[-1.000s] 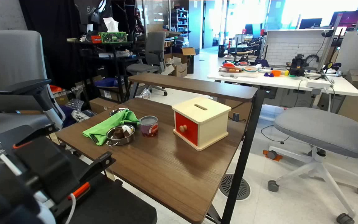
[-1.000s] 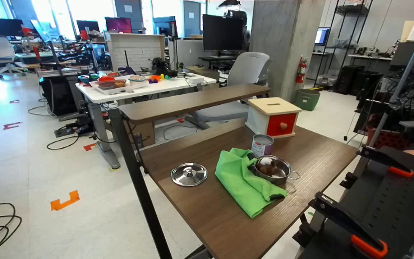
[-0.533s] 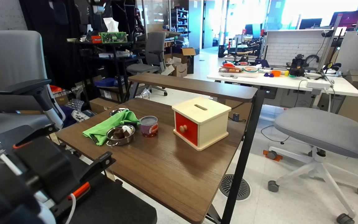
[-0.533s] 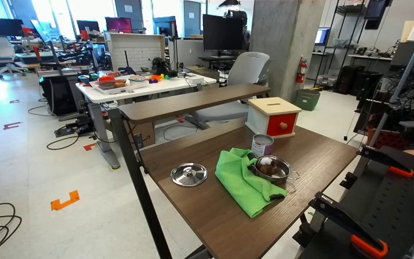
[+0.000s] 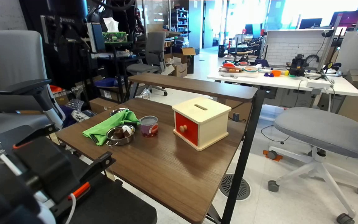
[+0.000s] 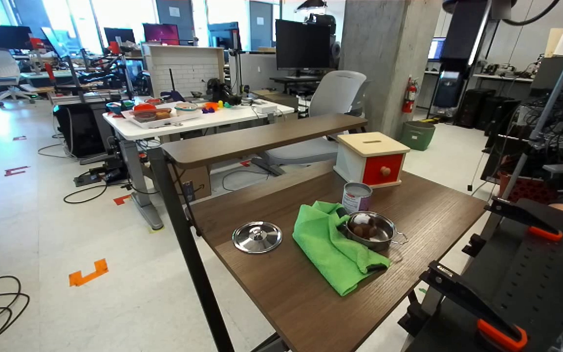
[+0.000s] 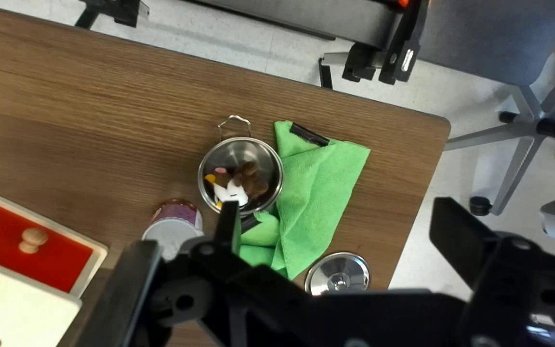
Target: Move the green cloth on the table
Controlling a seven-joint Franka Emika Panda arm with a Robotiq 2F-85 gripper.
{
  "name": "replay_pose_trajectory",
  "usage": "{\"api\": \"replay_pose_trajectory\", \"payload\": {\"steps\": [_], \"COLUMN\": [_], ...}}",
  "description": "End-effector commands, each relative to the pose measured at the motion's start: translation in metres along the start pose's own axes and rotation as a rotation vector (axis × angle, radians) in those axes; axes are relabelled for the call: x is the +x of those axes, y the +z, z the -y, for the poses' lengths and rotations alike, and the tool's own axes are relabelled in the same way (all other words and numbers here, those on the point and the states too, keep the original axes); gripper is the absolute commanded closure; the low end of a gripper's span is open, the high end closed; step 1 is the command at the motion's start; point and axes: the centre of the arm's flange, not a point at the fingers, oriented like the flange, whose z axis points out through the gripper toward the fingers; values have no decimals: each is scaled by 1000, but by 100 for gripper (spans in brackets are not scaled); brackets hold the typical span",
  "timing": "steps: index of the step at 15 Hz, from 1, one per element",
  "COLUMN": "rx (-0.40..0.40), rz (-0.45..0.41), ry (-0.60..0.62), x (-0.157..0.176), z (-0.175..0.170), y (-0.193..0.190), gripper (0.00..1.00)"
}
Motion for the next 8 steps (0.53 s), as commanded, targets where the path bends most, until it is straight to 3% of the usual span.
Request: {"api": "replay_pose_trajectory", "payload": {"steps": [1, 8], "rx": [-5, -73], "rz": [-39, -50], "ry": [-6, -53], "x": [11, 0], "z": [13, 23], "y": [52, 151], "gripper": [0, 0]}}
